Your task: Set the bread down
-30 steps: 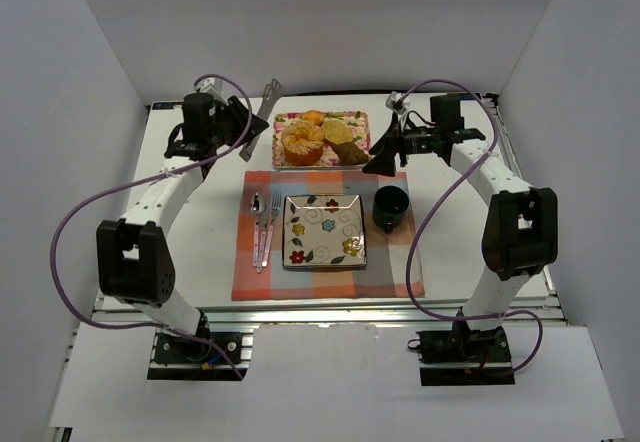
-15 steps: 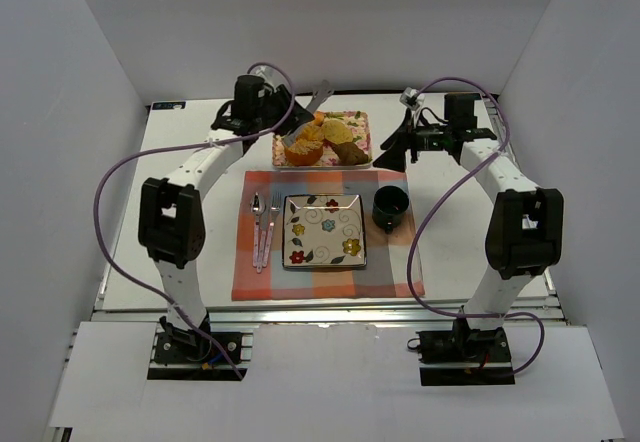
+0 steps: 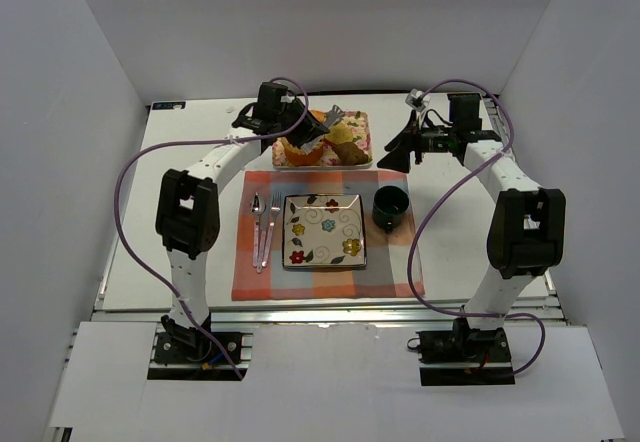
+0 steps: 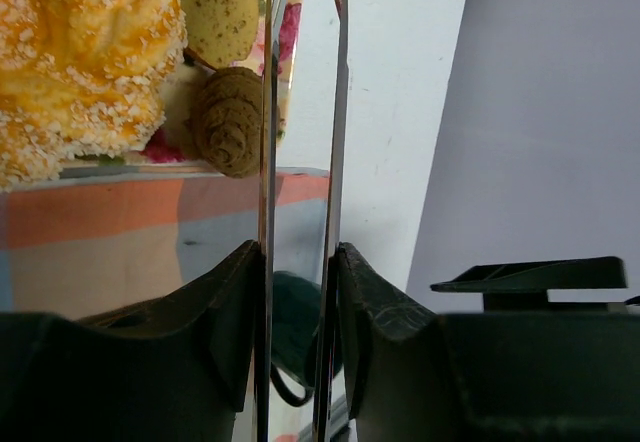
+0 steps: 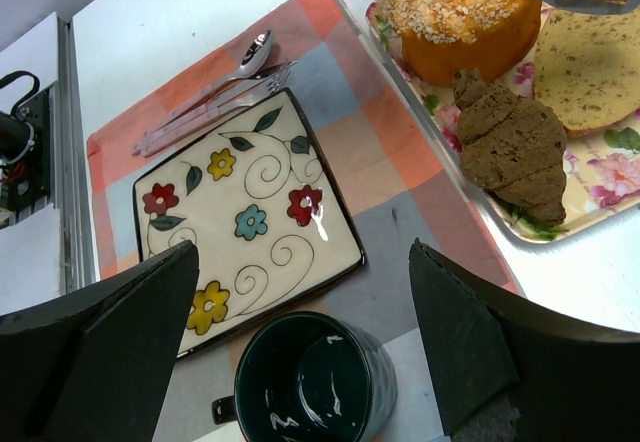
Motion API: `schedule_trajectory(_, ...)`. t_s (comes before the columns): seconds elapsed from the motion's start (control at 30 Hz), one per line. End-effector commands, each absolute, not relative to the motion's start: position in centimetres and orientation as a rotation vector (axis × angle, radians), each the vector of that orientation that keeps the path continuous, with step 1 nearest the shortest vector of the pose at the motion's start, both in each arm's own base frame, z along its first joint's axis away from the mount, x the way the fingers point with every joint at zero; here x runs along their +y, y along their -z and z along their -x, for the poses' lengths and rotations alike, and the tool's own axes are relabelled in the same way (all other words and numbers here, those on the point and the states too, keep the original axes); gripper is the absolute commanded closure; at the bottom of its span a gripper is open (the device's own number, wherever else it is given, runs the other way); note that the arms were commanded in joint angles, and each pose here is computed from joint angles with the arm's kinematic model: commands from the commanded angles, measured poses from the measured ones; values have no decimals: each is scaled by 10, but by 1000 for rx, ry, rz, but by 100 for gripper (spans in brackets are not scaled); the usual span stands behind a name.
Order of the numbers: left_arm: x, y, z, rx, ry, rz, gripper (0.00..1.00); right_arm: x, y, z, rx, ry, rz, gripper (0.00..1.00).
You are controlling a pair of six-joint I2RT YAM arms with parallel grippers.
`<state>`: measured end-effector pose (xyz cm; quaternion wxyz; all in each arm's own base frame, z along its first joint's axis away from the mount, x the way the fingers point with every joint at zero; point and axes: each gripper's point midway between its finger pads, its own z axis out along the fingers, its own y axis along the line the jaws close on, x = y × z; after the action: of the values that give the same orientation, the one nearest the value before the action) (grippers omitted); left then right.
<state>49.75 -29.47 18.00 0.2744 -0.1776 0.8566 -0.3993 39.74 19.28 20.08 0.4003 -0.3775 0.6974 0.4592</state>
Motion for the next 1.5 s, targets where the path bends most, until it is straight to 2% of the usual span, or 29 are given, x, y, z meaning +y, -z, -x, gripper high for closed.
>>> schedule_trajectory(0.0,-305,-221,-497,2250,1153,531,55,192,-209,-396,1726,-1175,962,11)
schedule_trajectory(0.23,-308,-206,-467,2350,1163,561,55,192,-207,-395,1732,-1192,954,11)
schedule_trajectory(0.8,-287,-186,-444,2407,1045,569,55,193,-206,-390,1730,-1201,951,11)
schedule_trajectory(1.47,-237,-181,-450,2371,846,652,55,192,-204,-388,1735,-1202,951,11)
